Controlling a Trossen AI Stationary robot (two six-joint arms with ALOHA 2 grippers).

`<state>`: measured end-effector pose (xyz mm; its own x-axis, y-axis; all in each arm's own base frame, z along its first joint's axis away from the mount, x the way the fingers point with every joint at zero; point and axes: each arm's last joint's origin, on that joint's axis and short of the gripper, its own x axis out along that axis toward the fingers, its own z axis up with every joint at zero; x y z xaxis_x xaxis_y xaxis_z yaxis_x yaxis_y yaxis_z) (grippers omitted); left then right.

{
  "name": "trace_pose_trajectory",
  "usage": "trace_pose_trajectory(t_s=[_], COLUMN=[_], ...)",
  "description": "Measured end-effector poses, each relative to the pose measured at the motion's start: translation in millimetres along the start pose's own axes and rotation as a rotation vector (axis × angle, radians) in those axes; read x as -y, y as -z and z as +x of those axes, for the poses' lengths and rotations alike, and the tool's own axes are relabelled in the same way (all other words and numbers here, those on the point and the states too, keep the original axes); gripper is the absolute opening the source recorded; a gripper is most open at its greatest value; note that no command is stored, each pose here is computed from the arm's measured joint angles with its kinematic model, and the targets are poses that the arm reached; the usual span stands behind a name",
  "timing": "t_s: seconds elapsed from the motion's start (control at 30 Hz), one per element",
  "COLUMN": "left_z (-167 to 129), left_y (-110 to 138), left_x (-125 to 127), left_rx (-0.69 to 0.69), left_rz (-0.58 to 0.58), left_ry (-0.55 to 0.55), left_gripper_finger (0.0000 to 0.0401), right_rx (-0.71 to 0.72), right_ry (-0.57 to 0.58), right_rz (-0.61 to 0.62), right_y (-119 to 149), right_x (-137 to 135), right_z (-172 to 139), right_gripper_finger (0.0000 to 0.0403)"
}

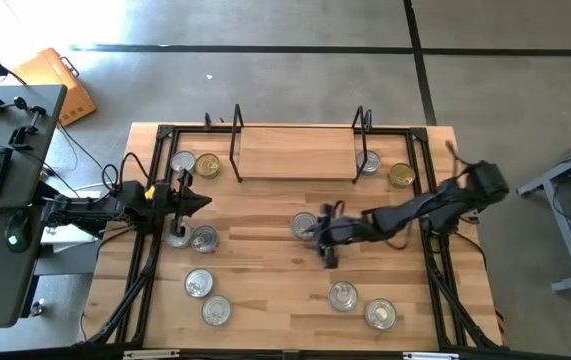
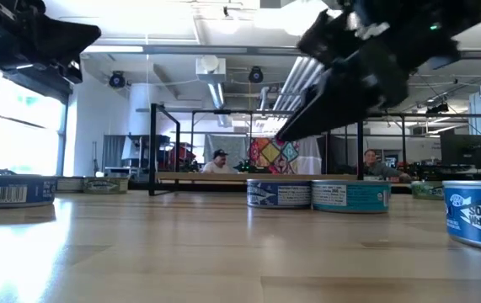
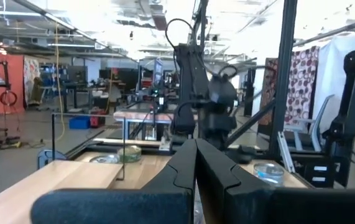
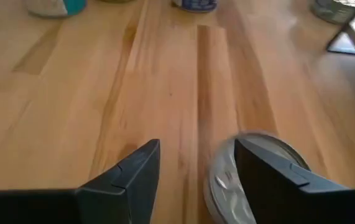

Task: Stack canned seafood by type on shelf
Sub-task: Put the blue tuna can on the shelf

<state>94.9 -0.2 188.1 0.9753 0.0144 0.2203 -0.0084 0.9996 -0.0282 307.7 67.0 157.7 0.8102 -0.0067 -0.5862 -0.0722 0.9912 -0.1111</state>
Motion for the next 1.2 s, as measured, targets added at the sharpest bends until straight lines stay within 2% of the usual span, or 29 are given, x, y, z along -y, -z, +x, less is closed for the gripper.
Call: trace_pose_trajectory(t_s=[0.07,0.17,0.3,0.57,0.7,0.93,1.2], left_z=[0,0,0,1,4,11,22], left_y=[0,-2,-2,0,5,19,28], left_x=[1,3,6,12,14,19,25], left_rx=[0.0,0.02,0.023,0.0,-0.058,-0.191,-0.245], left_rz=[0.007,0.006,0.034,0.028,0.015,0.024,0.045], left_ry=[0.025,0.057,0.088,0.125,0.073,0.014,0.007], left_gripper_finger=[0.0,0.0,0.0,0.0,0.0,0.0,0.0], right_rx=[-0.036,-0.097,-0.153,-0.184,-0.262,-0.284,-0.222], right_ry=[0.019,0.111,0.198,0.252,0.263,0.256,0.165], right_rz=[-0.026,-0.065,-0.093,-0.045,-0.074,-0.096,-0.139], right_y=[-1,0,2,10,16,17,-3], right_x=[-2,-3,-3,-3,-1,-1,1], right_z=[15,33,46,50,47,45,24], right_gripper_finger=[0.0193,0.018,0.0148,0.0054,0.001,0.0003,0.0])
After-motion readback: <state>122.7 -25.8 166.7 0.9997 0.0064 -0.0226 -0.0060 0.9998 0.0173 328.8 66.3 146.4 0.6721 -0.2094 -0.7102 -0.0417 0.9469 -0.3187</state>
